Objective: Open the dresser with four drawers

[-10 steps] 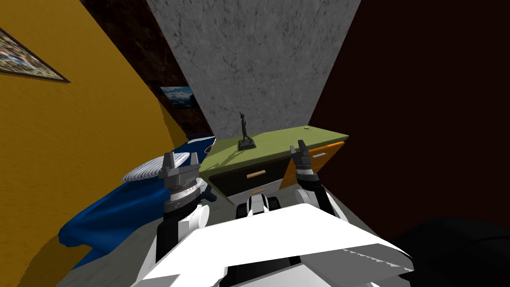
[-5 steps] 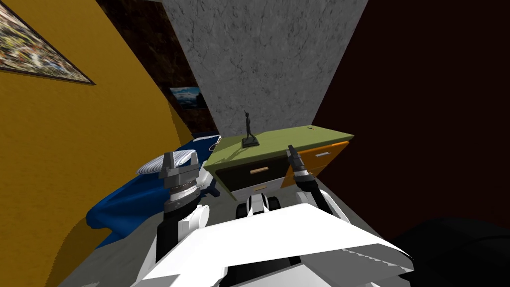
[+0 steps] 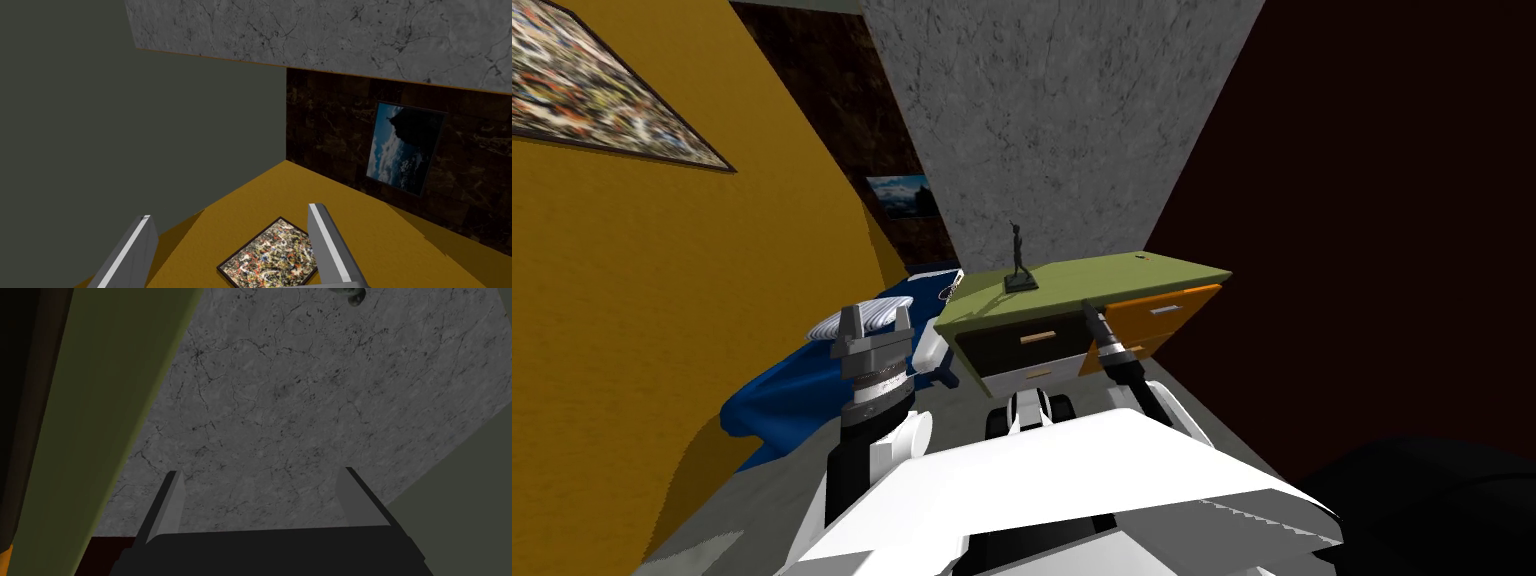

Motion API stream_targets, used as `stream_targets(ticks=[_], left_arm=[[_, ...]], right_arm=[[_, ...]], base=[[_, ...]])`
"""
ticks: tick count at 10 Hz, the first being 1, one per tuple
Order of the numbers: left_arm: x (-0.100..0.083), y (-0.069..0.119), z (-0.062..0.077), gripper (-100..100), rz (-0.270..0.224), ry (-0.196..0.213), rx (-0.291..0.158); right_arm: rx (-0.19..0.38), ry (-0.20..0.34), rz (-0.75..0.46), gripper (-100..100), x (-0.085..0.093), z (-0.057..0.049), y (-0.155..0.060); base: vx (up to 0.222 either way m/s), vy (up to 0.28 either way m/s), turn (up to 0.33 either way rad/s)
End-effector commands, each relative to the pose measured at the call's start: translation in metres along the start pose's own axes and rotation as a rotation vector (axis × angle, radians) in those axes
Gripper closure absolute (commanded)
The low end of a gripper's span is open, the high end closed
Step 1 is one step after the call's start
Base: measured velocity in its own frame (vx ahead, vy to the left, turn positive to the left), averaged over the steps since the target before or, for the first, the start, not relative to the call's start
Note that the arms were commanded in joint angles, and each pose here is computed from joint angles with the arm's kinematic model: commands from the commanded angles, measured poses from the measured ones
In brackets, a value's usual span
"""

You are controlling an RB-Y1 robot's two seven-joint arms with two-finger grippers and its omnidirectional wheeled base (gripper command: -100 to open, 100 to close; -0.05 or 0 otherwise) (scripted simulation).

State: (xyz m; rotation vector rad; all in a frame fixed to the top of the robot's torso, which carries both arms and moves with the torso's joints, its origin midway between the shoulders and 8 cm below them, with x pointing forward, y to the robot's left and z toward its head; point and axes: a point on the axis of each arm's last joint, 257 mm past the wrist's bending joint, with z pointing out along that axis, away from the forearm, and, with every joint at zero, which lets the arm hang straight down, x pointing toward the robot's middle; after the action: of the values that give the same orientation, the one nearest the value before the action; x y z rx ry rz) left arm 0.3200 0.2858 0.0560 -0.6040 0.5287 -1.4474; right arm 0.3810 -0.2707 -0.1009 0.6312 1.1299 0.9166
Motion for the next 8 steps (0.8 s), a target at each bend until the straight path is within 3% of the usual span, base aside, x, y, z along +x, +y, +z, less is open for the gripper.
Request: stream_targets(ticks=[1,2,3,4,5,6,8], left_arm=[[0.000,0.000,0.000,0,0.000,0.000,0.000],[0.000,0.000,0.000,0,0.000,0.000,0.000],[0.000,0.000,0.000,0,0.000,0.000,0.000],[0.000,0.000,0.000,0,0.000,0.000,0.000],[0.000,0.000,0.000,0,0.000,0.000,0.000],[0.000,0.000,0.000,0,0.000,0.000,0.000],[0.000,0.000,0.000,0,0.000,0.000,0.000]], right_arm=[[0.067,0.043,-0.083,-100,0.014,-0.004,-0.025],[0.123,0.071,-0.128,-100,0.022,-0.009,-0.045],[0.128,0.079,-0.155,-100,0.023,-0.010,-0.047],[0.185,0.108,-0.201,-100,0.031,-0.016,-0.067],[0.192,0.115,-0.228,-100,0.032,-0.017,-0.069],[0.254,0.145,-0.274,-100,0.039,-0.025,-0.091],[0.256,0.154,-0.313,-100,0.039,-0.026,-0.092]], base=[[-0.049,0.039,0.056],[-0.051,0.054,0.098],[-0.047,0.050,0.069],[-0.050,0.056,0.139],[-0.048,0.039,0.065],[-0.052,0.041,0.128],[-0.033,0.027,0.031]])
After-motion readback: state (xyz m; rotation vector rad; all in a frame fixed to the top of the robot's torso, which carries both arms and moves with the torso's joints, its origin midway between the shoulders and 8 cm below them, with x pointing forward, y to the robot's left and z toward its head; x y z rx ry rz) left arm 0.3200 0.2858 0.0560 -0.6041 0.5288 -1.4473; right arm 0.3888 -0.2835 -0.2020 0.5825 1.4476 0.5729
